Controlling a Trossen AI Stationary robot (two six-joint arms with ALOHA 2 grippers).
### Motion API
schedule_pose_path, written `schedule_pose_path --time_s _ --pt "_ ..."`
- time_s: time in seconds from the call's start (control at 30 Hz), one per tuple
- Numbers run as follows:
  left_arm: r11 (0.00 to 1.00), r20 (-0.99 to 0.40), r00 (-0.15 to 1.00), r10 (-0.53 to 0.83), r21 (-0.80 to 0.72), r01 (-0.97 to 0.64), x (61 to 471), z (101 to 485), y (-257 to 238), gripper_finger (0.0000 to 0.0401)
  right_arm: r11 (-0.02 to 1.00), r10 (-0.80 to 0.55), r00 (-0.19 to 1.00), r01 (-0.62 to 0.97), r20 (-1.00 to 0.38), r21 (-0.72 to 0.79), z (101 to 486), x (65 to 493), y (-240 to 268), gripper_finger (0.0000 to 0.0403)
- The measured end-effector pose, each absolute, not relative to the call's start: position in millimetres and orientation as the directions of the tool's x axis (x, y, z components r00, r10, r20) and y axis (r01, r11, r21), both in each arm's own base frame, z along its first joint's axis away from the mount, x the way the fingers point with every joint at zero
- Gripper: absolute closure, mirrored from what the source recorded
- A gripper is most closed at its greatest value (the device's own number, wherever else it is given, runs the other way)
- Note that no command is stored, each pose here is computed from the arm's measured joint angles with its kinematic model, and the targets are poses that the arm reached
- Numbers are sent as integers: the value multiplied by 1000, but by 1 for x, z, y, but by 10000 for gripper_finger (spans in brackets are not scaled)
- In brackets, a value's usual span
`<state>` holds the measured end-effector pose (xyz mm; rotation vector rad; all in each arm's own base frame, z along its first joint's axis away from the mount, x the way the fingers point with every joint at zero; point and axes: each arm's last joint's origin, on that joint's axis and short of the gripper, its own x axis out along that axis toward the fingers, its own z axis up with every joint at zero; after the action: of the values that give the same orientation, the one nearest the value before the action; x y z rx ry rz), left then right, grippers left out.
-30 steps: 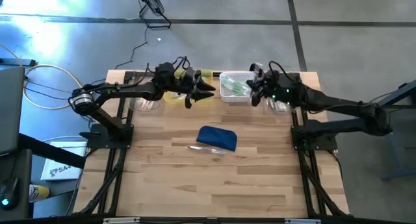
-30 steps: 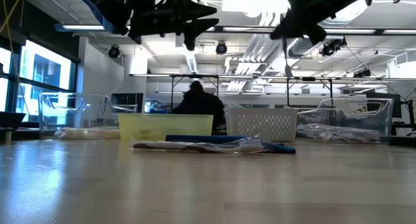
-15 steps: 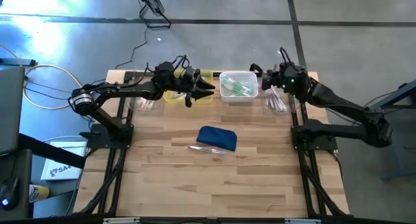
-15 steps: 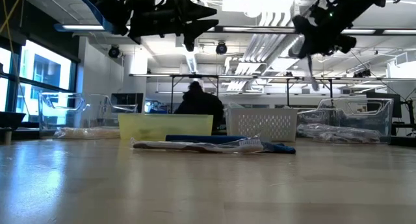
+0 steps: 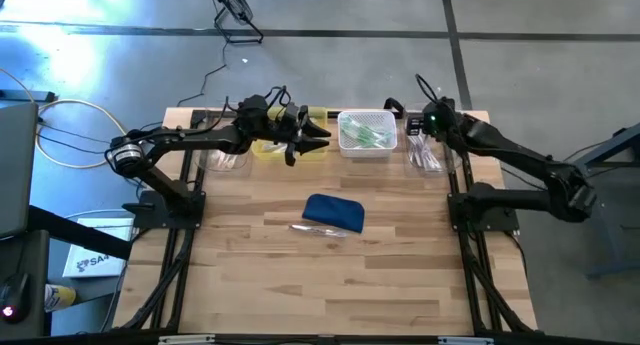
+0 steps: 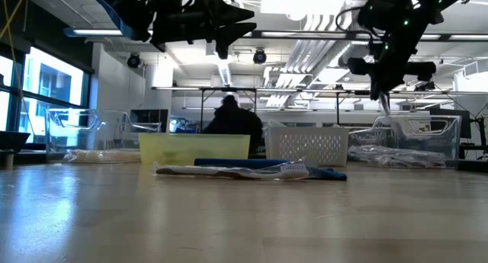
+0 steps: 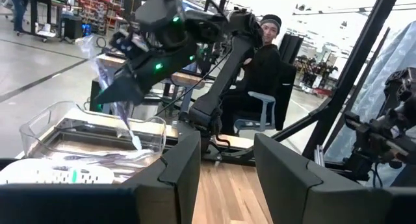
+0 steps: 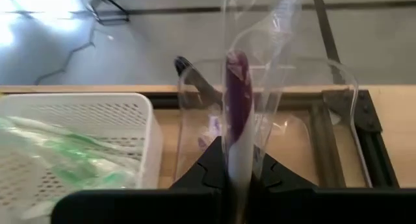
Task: Pick & Place Toothbrushes
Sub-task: Put the violet toothbrush into the right transparent bin
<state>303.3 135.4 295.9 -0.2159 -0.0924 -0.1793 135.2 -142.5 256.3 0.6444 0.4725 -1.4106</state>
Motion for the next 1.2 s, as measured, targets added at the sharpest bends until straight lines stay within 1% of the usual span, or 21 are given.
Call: schedule_pose_path --time_s 0.1,0.3,0.4,0.47,0.57,0.7,0.8,0.9,1.03,1.2 --pt "961 110 980 -167 -204 187 303 296 135 260 9 -722 87 993 -686 117 248 138 -150 393" --pt "961 110 980 -166 -205 186 303 296 136 260 -10 -626 113 988 -772 153 230 145 -159 393" --pt "961 110 980 -166 -204 186 303 296 136 260 -46 -589 93 988 -803 148 223 144 -163 393" --pt "961 109 980 -167 -205 186 303 296 136 260 -50 -563 97 987 -821 151 220 142 -165 388" --pt "960 103 981 -166 -209 185 303 295 136 260 -42 -532 111 987 -840 156 218 141 -167 353" --pt "960 103 981 -166 -209 185 303 295 136 260 -50 -519 89 990 -850 134 217 139 -165 295" --pt "960 103 981 -166 -209 185 304 295 136 260 -38 -508 76 993 -858 110 216 138 -164 252" --pt "960 103 981 -166 -210 185 304 295 136 260 -42 -511 70 993 -857 107 217 137 -164 219" --pt "960 103 981 -166 -210 185 304 295 136 260 -21 -528 135 985 -839 172 225 136 -161 200" --pt "960 103 981 -166 -210 185 304 295 136 260 34 -597 254 956 -761 292 246 131 -154 211"
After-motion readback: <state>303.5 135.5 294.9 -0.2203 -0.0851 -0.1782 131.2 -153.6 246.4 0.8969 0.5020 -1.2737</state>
